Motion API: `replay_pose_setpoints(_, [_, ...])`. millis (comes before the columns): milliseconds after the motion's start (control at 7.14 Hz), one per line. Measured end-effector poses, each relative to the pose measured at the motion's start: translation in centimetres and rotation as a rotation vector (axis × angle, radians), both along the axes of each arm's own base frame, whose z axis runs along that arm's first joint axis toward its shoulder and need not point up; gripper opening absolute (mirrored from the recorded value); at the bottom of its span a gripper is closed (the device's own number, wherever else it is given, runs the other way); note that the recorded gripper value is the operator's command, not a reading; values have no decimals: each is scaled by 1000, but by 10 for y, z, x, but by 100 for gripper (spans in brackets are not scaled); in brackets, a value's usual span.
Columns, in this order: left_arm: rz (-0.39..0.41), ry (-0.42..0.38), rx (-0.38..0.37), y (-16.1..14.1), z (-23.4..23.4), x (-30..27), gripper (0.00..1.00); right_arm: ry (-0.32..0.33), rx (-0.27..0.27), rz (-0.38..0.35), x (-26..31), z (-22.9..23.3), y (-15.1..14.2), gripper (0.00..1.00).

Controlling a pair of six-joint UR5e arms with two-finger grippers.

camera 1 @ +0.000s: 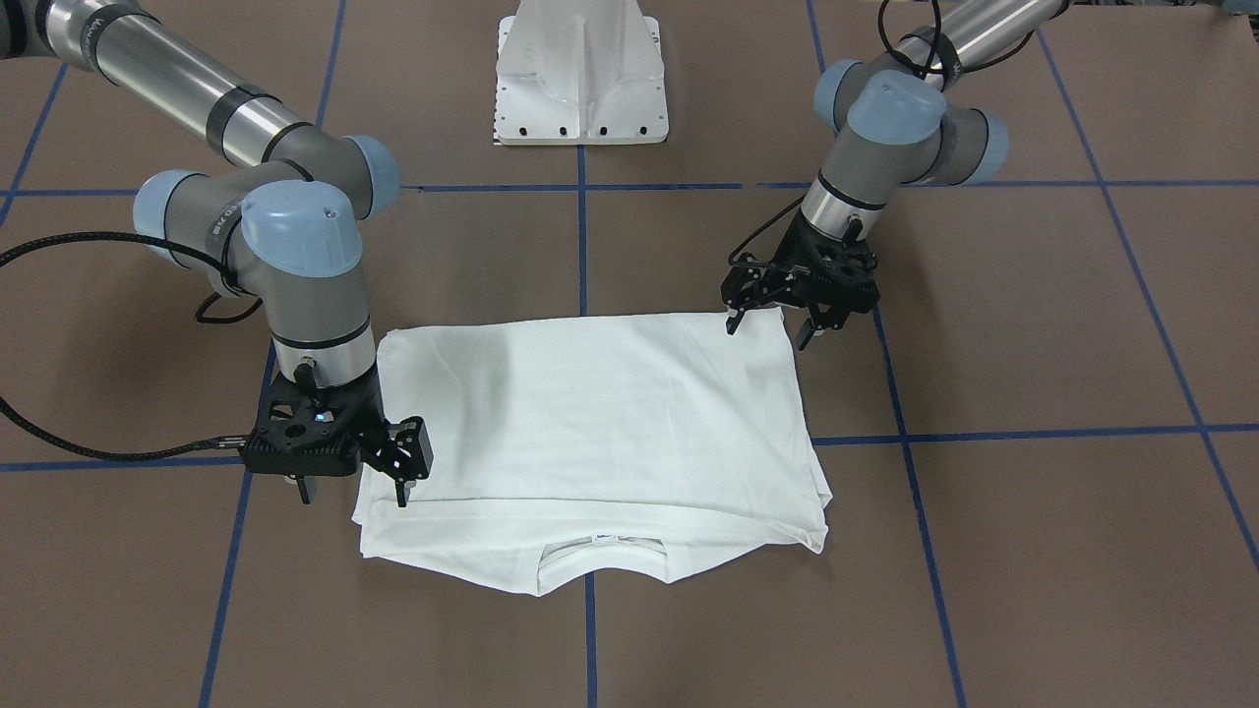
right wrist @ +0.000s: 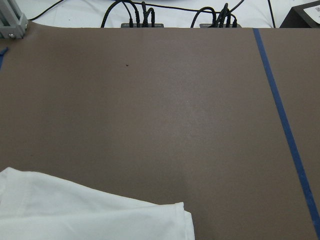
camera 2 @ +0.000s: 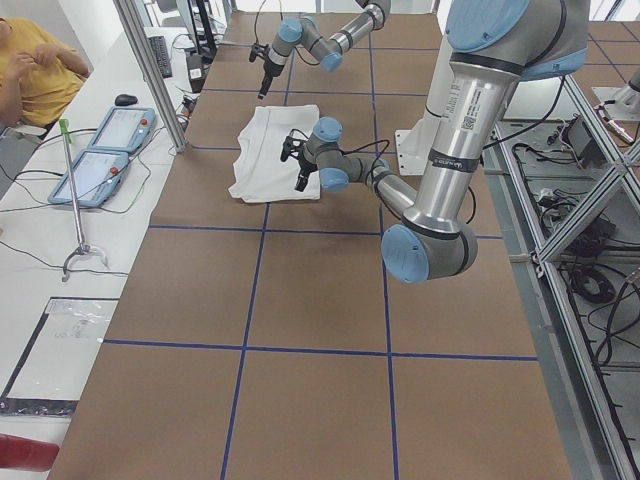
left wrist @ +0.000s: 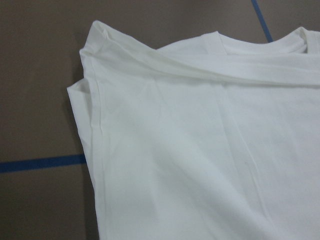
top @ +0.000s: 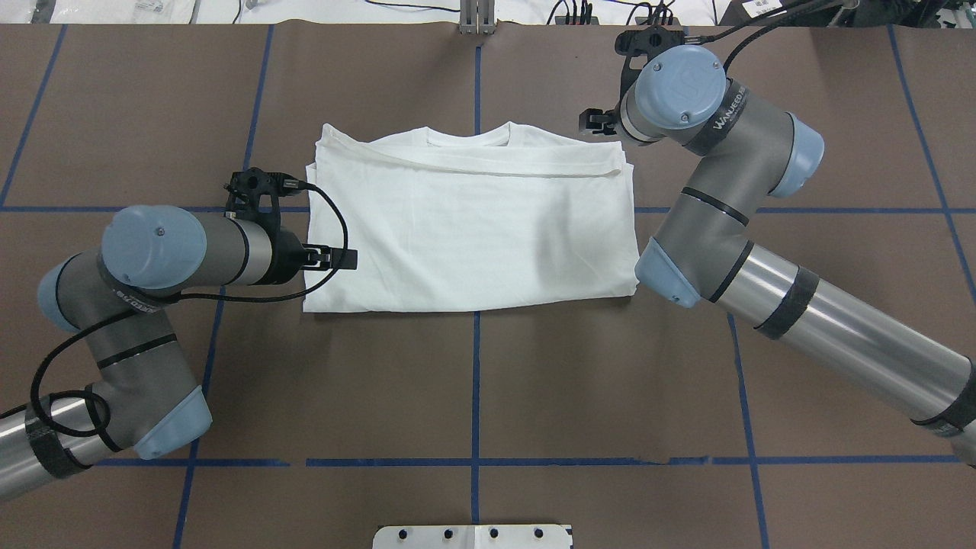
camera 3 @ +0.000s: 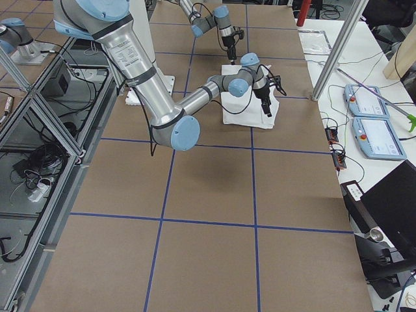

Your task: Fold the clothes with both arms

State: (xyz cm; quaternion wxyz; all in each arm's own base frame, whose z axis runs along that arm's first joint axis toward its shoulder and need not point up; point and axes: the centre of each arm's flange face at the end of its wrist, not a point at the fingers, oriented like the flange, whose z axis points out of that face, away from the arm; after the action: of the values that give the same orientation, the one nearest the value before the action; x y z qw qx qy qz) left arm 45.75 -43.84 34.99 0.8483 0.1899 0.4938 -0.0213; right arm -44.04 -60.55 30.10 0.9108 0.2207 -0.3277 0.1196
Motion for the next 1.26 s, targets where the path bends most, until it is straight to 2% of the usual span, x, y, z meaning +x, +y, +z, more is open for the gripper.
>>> replay_pose_setpoints(420, [9, -16, -10, 19, 13, 16, 95, -2, 1, 0, -1, -2, 1, 100])
replay_pose_setpoints(980, [19, -27, -15, 26, 19, 21, 95, -1, 2, -2, -1, -1, 1, 100])
replay_pose_setpoints(1120, [19, -31, -17, 28, 22, 20, 90, -1, 1, -2, -2, -1, 2, 100])
replay_pose_setpoints(1260, [19, -35, -19, 28, 25, 19, 74, -1, 1, -2, -2, -1, 2, 100])
